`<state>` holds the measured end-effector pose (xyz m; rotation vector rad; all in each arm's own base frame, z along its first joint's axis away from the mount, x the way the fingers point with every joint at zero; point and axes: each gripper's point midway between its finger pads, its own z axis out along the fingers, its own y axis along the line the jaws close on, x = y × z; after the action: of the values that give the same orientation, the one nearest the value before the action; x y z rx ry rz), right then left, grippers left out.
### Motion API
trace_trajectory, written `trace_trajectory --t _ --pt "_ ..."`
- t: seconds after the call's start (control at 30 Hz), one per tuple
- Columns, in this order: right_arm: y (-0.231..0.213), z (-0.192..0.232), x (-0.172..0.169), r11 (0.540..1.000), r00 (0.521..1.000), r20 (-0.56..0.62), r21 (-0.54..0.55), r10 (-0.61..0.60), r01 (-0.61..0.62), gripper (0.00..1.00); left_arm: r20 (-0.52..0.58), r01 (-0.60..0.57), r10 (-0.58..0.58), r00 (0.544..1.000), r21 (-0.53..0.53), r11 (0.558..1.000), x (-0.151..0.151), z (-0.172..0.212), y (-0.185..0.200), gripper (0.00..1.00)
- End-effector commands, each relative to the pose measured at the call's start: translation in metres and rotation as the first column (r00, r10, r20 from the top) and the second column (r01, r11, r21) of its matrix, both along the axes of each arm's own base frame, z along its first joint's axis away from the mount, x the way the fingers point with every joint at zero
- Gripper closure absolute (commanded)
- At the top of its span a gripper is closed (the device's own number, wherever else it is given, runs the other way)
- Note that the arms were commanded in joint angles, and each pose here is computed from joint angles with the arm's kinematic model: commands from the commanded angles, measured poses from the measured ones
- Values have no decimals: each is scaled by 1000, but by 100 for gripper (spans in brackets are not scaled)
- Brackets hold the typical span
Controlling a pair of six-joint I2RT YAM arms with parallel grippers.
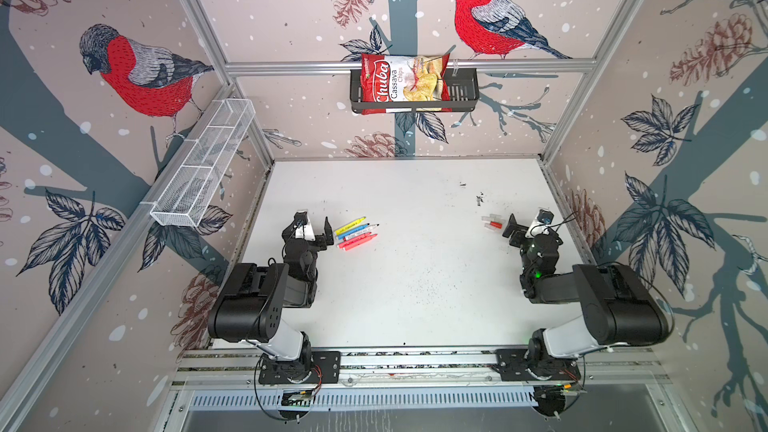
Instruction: Insert the pens into the pen caps
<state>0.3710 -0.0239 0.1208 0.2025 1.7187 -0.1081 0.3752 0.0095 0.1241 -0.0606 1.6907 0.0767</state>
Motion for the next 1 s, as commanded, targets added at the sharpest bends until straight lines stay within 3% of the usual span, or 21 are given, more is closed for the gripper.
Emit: trace_trajectory --t 0.0,0.97 --pt "1 5 2 1000 1000 15 1 9 -9 1 16 -1 1 1000 6 1000 1 4 1 2" --pt "1 4 2 1000 1000 13 9 19 -19 1 11 22 -21 1000 -21 1000 3 3 3 3"
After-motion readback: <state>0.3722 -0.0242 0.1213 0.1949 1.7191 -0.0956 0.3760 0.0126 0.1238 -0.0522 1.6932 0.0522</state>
